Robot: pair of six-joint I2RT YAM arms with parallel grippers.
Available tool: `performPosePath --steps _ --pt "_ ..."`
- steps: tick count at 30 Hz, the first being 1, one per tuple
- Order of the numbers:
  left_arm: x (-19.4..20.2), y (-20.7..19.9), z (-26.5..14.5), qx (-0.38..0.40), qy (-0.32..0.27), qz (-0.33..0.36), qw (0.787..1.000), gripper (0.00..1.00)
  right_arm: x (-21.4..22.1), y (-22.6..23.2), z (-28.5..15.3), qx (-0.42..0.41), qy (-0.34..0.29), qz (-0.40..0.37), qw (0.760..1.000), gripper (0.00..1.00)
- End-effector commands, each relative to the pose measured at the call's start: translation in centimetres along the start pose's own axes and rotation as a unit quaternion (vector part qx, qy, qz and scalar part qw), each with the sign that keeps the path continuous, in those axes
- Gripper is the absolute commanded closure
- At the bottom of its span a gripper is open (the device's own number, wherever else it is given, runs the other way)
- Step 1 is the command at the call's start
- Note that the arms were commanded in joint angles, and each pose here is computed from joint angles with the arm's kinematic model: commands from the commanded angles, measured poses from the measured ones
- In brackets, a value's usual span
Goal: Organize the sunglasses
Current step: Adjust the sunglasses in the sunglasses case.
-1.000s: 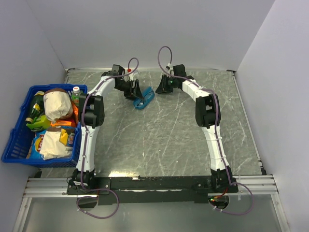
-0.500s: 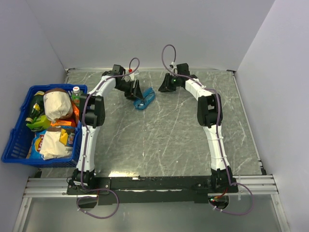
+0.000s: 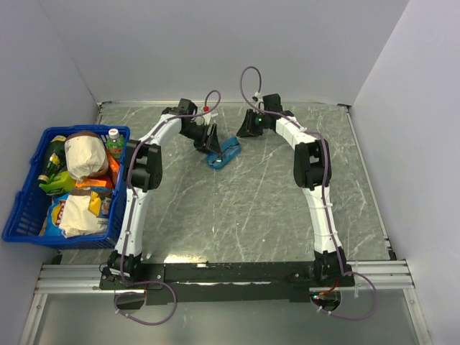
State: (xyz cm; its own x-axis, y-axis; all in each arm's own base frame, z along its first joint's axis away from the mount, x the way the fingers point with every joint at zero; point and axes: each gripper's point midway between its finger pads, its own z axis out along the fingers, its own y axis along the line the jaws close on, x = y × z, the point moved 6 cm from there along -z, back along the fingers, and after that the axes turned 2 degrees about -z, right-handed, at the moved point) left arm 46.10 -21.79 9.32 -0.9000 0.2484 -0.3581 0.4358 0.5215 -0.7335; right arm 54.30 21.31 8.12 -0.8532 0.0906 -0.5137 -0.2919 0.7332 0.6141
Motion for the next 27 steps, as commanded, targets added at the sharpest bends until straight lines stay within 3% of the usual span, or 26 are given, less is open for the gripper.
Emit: performPosePath --steps 1,10,20,27 --pt "-1.6 -1.8 -1.2 0.018 -0.025 0.037 0.999 0.43 -0.8 2.2 -1.0 -0.005 -0.007 -0.021 1.0 0.69" --pt "-1.7 -1.5 -1.1 0.012 -0.033 0.036 0.999 0.42 0.1 3.0 -1.8 0.007 0.0 -0.024 1.0 0.7" --pt "-1.3 -1.0 -0.7 0.012 -0.025 0.026 0.999 0.42 -0.4 4.1 -1.3 0.081 -0.017 -0.102 0.991 0.7" --pt "-1.2 -0.8 -0.6 0.008 -0.021 0.02 1.0 0.42 -1.3 4.1 -0.9 0.068 -0.028 -0.156 0.985 0.7"
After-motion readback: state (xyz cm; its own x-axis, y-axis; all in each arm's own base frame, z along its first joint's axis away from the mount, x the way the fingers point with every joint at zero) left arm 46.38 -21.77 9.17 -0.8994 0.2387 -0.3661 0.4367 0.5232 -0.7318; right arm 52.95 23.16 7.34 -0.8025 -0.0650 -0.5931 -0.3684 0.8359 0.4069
